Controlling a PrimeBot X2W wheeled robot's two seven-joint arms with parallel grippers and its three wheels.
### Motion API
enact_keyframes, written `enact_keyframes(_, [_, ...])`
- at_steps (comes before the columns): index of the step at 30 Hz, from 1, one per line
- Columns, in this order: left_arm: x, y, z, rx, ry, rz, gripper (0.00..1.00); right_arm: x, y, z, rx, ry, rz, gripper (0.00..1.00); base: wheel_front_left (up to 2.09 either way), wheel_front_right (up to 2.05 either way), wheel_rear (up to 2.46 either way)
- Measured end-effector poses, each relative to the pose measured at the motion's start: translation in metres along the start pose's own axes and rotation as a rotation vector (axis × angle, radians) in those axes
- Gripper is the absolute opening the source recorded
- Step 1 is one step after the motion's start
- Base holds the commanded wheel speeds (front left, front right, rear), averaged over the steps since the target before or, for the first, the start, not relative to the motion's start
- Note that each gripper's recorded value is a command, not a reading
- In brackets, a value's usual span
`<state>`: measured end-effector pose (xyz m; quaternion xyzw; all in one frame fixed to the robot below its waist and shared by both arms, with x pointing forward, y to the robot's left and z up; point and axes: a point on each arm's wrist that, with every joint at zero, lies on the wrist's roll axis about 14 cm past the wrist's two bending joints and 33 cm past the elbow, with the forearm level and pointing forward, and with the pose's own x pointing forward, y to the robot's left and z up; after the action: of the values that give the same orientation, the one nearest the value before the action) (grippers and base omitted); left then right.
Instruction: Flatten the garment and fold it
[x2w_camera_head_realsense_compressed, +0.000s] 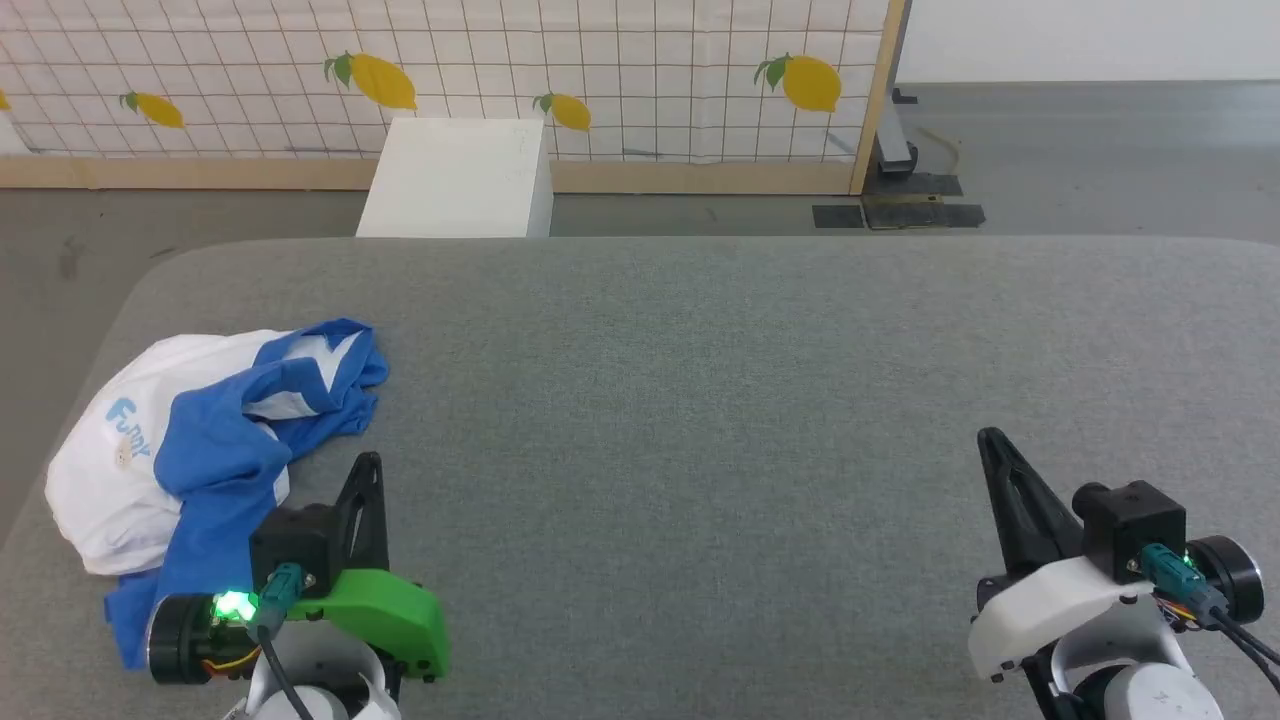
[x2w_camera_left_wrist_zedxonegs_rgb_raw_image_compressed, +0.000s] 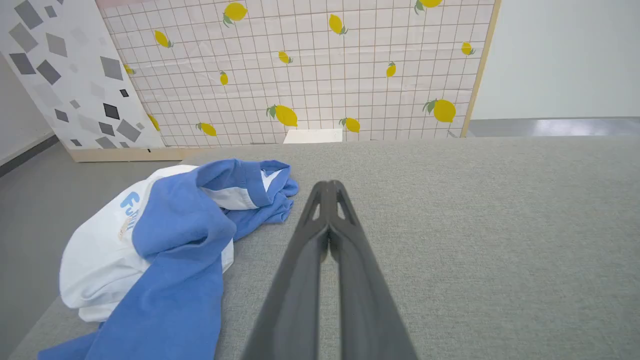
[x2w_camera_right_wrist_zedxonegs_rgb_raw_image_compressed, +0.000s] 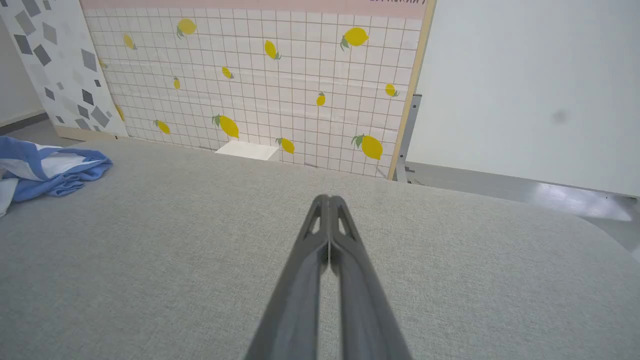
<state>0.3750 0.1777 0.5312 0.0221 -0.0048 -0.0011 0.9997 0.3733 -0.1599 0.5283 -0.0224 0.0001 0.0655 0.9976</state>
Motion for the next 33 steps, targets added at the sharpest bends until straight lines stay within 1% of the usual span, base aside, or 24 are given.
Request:
enact_keyframes(15, [0.0, -0.0001, 0.0, 0.0, 0.0, 0.0, 0.0, 0.0, 0.0001, 0.0, 0.0, 0.0, 0.0, 0.0, 0.0, 0.0, 0.0])
enact_keyframes(16, [0.0, -0.0002, 0.0, 0.0, 0.0, -0.001, 1.0, 0.0, -0.0001, -0.0001, 0.0, 0.0, 0.0, 1.0, 0.0, 0.0, 0.0])
enact_keyframes(33, [-0.001, -0.0022, -0.0005, -0.025, -0.012, -0.001, 1.0, -0.0005, -0.006, -0.0028, 0.025, -0.006, -0.018, 1.0, 0.0, 0.0, 0.0])
